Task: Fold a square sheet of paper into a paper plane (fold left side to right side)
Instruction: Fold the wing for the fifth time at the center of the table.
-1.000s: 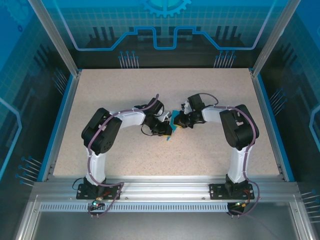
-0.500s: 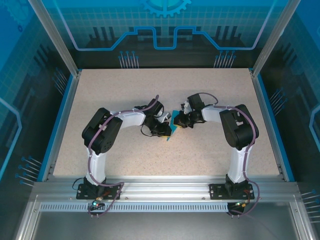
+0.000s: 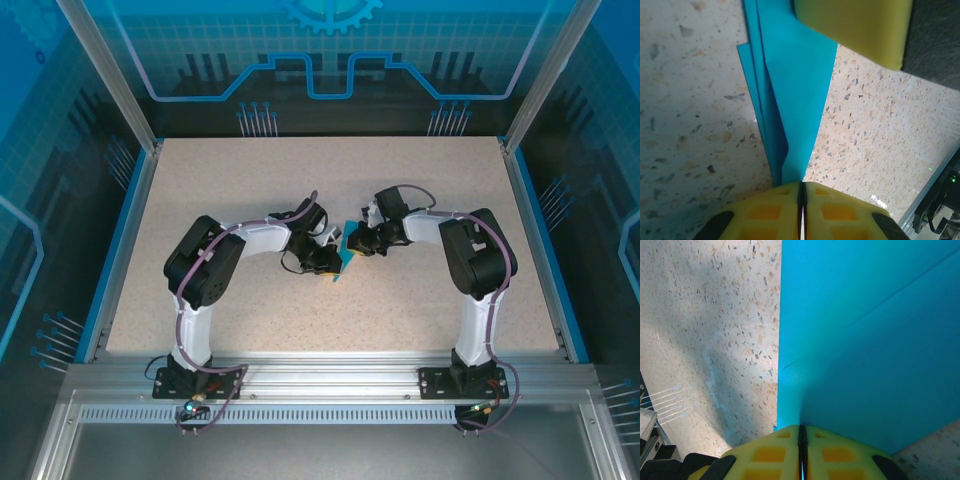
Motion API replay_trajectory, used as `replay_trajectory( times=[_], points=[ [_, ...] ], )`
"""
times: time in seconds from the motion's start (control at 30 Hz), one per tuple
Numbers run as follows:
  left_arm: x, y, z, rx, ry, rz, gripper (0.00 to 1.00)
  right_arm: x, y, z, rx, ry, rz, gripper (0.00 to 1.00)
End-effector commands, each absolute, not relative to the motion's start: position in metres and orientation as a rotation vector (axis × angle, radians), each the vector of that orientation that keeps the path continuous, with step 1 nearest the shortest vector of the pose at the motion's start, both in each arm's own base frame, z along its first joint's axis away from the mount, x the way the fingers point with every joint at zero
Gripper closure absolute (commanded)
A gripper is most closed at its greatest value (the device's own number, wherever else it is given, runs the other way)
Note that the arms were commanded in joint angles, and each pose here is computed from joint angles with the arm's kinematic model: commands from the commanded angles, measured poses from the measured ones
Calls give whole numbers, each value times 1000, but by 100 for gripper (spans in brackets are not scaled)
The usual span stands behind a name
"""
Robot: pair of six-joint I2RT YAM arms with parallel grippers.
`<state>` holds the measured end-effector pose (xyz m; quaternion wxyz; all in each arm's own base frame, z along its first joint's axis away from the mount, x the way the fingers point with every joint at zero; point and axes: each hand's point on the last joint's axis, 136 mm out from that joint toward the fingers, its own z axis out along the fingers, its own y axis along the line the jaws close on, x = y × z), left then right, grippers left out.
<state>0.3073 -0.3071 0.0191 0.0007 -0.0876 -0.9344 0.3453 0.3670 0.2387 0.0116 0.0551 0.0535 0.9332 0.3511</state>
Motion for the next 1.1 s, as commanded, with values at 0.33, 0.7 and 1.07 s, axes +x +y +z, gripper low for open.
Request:
replay_trajectory(
  times=[0.33, 0.7, 1.07],
  points=[
    [279, -294, -4, -274, -2877, 990, 89, 343, 217, -29, 239, 3007, 872, 88],
    [258, -294, 2, -357, -2857, 984, 89, 341, 214, -33, 250, 3023, 865, 88],
    [249, -297, 8, -403, -2853, 990, 89, 340, 214, -35, 253, 3031, 867, 88]
  ],
)
